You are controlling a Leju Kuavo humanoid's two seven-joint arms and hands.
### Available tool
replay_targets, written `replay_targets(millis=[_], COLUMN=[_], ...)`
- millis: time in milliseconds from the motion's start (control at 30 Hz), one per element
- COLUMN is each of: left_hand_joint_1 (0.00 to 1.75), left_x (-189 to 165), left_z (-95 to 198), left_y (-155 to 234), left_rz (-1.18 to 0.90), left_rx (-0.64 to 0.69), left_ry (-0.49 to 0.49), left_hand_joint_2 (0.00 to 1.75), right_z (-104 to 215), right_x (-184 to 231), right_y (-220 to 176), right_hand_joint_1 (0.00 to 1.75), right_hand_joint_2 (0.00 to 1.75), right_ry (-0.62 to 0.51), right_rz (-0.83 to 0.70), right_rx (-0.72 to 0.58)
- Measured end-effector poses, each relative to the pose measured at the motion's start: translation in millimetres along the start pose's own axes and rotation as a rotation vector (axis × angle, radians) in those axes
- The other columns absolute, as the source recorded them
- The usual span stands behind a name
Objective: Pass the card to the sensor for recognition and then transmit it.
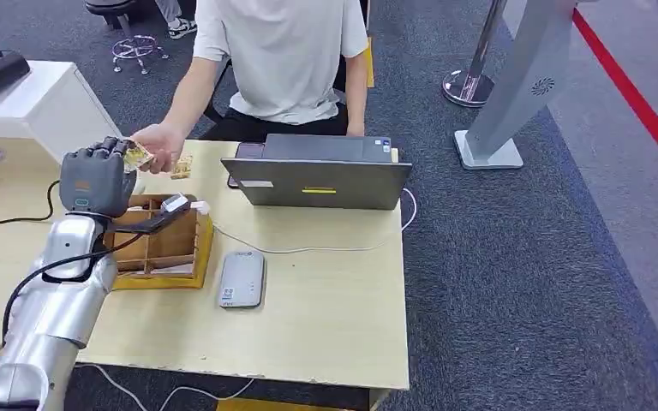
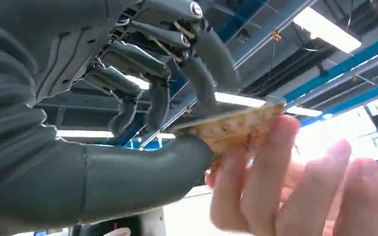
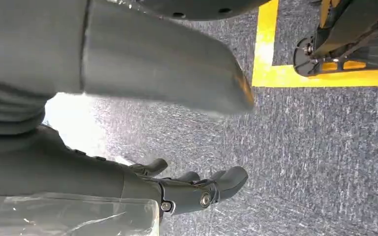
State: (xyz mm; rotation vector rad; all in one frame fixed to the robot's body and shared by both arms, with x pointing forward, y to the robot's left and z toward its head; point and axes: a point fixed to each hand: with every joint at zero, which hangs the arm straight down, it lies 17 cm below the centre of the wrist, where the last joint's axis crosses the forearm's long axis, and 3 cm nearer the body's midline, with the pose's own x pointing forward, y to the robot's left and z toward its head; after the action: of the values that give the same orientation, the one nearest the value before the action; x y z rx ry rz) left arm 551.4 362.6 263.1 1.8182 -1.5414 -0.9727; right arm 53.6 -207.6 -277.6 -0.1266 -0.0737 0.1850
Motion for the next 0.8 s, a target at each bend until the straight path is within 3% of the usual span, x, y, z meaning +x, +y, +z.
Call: replay_targets(millis=[333,567,800], left_hand_joint_1=[0.0,0.0,0.0], left_x=[-16.0,-42.8,-91.4], left_z=[11.2,39.4,82.3], left_y=[-5.8,-19.2,-15.4], left_rz=[0.04,0.059,0.096], left_rx=[0.004,-0.034,-0.041], left_ry=[0.031,0.07,0.14], left_hand_joint_2=[1.75,1.75,1.75], right_z=[-0.2,-0.2,-0.6], right_x=[5.2,6.1,3.3], right_y=[-0.7,-1.0,-0.2], right_hand_joint_1=[0.0,0.0,0.0], right_hand_joint_2=[1.75,1.75,1.75], right_ry=[-0.033,-0.037,-0.04], right_rz=[0.0,-0.007,-0.018], right_rx=[0.001,-0.001,0.024])
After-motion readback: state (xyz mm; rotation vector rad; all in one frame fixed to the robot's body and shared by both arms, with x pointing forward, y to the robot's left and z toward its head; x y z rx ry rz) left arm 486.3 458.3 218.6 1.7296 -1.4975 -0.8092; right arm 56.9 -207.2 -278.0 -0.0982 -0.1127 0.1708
